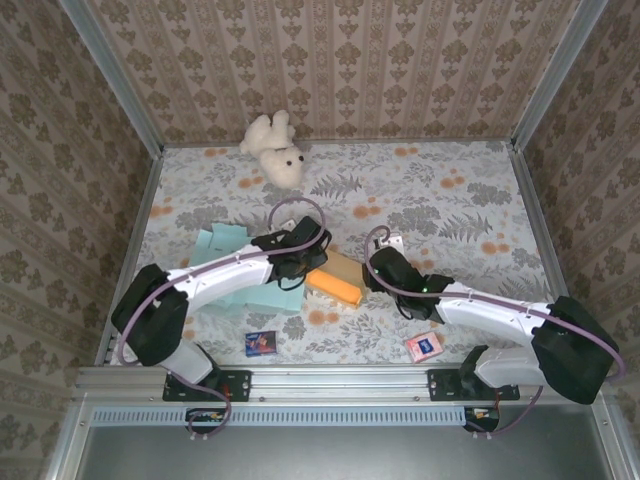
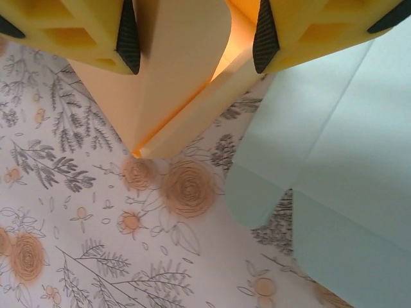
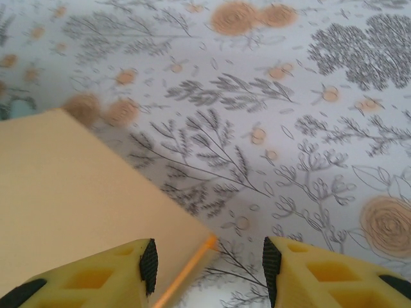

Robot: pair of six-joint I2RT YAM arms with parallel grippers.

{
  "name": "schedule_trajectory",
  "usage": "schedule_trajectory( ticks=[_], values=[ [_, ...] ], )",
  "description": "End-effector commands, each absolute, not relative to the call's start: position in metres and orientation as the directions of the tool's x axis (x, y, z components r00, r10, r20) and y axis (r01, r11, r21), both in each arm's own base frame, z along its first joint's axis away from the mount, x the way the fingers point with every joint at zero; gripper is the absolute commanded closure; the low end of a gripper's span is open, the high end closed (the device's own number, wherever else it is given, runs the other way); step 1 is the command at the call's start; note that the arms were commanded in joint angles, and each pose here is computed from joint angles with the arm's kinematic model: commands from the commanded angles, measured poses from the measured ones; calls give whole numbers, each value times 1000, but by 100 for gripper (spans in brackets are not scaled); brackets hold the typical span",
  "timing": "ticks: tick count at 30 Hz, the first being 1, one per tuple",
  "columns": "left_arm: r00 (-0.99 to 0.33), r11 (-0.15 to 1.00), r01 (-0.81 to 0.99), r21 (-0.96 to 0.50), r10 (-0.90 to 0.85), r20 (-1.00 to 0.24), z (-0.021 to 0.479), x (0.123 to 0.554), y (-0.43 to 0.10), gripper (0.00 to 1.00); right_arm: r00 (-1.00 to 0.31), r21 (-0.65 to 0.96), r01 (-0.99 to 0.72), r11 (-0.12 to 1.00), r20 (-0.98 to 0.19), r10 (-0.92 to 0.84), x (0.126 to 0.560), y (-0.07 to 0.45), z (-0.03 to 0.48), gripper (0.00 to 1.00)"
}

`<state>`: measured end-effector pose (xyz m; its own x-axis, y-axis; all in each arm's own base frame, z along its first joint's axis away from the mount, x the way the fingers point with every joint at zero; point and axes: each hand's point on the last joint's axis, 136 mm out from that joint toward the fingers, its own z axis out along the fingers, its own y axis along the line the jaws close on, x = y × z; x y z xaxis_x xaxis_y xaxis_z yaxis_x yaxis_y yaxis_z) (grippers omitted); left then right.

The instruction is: Fold the paper box

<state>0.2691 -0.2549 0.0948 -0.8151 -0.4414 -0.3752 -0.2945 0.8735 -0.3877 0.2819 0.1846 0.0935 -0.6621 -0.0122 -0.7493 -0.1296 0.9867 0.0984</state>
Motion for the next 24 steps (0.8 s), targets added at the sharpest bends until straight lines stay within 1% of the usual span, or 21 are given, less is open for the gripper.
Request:
schedule_trajectory(
  ticks=[1, 4, 7, 12, 19, 21, 24],
  values=[
    [-801, 894, -312, -321, -430, -417, 94, 260, -233, 46, -643, 86, -94, 992, -766, 6, 286, 182, 86, 50],
    [-802, 893, -313, -323, -431, -414, 93, 248, -226, 42, -651, 76, -98, 992, -759, -7, 284, 183, 77, 50],
    [-779, 893, -298, -336, -431, -455, 96, 242, -218, 43, -648, 70, -91, 993, -762, -6, 282, 181, 74, 50],
    [-785, 903, -298, -310, -416, -459, 85, 235, -211, 46, -608, 90, -100, 991, -794, 11, 278, 183, 101, 50],
    [-805, 919, -294, -264, -387, -451, 64, 228, -218, 47, -574, 88, -185, 979, -818, -35, 256, 205, 127, 50],
    [-806, 920, -297, -255, -385, -450, 61, 227, -219, 47, -576, 94, -206, 974, -817, -43, 252, 212, 123, 50],
    [-807, 921, -302, -244, -384, -449, 56, 225, -220, 48, -598, 75, -204, 976, -799, -63, 250, 213, 103, 49]
  ],
)
